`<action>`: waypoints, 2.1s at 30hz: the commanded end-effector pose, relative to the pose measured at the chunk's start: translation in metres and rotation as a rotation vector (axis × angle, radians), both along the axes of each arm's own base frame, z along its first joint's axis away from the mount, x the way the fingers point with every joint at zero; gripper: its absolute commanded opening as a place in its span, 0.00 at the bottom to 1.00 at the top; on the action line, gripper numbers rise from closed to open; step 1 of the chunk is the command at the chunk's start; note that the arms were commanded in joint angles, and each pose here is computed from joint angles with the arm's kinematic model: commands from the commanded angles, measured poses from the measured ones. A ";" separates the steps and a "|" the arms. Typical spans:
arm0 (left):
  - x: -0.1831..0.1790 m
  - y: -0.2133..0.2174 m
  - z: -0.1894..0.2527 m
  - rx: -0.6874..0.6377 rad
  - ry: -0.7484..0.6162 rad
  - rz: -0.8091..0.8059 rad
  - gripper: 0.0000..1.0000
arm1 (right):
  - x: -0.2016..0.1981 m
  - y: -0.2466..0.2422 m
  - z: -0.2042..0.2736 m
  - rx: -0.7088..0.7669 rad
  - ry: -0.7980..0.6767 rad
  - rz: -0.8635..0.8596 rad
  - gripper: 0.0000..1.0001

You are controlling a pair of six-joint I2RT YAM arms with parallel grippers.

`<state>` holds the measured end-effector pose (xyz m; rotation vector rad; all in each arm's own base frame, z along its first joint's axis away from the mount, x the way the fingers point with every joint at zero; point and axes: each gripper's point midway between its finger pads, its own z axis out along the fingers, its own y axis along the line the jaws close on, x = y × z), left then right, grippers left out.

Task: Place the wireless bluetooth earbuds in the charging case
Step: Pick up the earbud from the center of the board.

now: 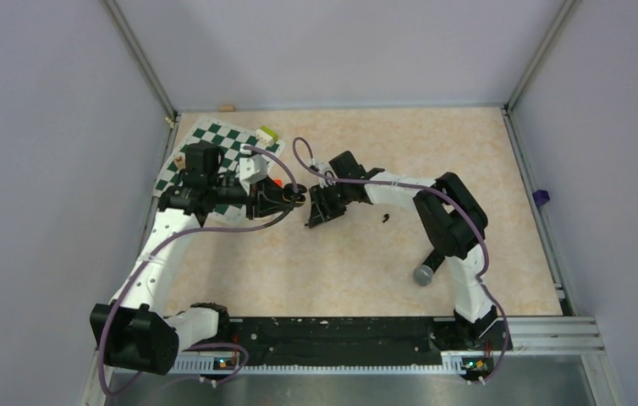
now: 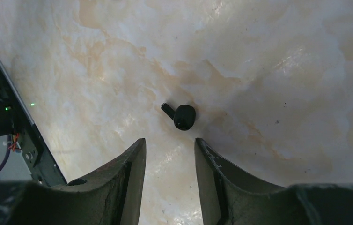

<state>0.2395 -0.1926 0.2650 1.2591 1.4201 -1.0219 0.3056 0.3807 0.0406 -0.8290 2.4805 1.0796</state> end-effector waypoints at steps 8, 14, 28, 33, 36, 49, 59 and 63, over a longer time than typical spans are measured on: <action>-0.002 0.000 0.004 -0.016 -0.044 -0.016 0.00 | 0.018 0.013 -0.016 -0.044 -0.042 -0.042 0.43; -0.002 0.000 0.002 -0.014 -0.046 -0.017 0.00 | 0.016 0.016 -0.025 -0.078 -0.056 -0.017 0.39; -0.002 0.000 -0.001 -0.011 -0.046 -0.022 0.00 | 0.003 0.012 -0.040 -0.220 -0.135 0.074 0.38; -0.002 0.000 -0.002 -0.013 -0.045 -0.025 0.00 | 0.008 0.003 -0.032 -0.269 -0.188 0.079 0.38; -0.003 -0.001 -0.001 -0.015 -0.046 -0.030 0.00 | 0.010 -0.003 -0.029 -0.290 -0.217 0.078 0.38; -0.005 0.000 0.000 -0.016 -0.048 -0.029 0.00 | 0.002 -0.009 -0.034 -0.308 -0.194 0.107 0.35; -0.005 -0.001 -0.001 -0.019 -0.042 -0.034 0.00 | -0.006 -0.018 -0.037 -0.339 -0.186 0.161 0.38; -0.005 -0.001 0.000 -0.020 -0.044 -0.034 0.00 | -0.010 -0.011 -0.044 -0.307 -0.147 0.169 0.34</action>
